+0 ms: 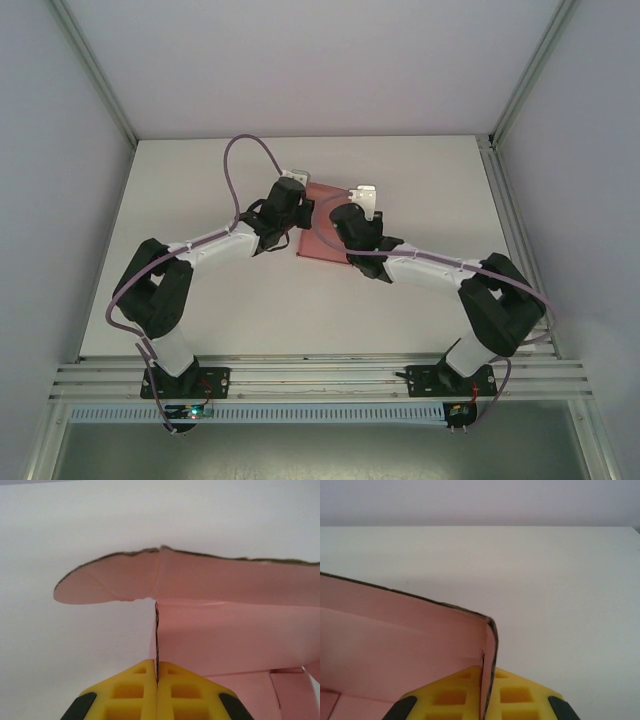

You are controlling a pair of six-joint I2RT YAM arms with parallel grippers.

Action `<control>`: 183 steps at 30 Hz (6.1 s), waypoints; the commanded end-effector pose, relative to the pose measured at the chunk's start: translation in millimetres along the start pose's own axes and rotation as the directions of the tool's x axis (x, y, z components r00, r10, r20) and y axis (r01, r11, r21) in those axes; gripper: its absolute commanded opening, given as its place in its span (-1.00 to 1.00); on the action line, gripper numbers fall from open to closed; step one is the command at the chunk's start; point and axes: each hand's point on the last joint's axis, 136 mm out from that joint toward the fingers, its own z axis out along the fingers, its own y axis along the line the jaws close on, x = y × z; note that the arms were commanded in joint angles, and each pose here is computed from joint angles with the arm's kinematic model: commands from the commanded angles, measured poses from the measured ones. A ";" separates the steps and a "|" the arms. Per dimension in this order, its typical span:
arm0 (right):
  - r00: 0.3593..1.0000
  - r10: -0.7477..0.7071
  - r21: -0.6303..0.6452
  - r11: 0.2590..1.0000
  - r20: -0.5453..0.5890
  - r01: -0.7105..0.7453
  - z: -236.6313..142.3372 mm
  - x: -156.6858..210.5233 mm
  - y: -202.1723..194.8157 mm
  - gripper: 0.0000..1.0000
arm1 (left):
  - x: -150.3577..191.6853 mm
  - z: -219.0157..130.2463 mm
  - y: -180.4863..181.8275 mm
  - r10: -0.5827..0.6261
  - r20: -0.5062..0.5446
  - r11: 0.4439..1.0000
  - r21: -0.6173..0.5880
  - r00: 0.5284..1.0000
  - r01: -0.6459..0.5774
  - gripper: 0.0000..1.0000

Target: Assemble paper box

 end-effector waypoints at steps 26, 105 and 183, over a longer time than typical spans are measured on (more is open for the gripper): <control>0.985 -0.036 -0.229 0.971 0.168 0.074 -49.2 64.9 49.5 -0.82 | 97.1 -33.2 -44.7 -0.018 0.052 0.942 0.336 0.998 0.000 -1.00; 0.959 -0.278 -0.215 0.941 -0.054 0.261 -64.4 161.8 12.1 -0.33 | 93.6 -26.3 8.4 -0.210 -0.390 0.974 -0.004 0.897 0.226 0.56; 0.680 0.248 -0.546 0.437 -0.690 -0.715 -4.6 67.5 40.9 0.36 | 110.1 -12.3 14.3 -0.392 -0.487 0.722 0.363 0.780 0.589 -0.85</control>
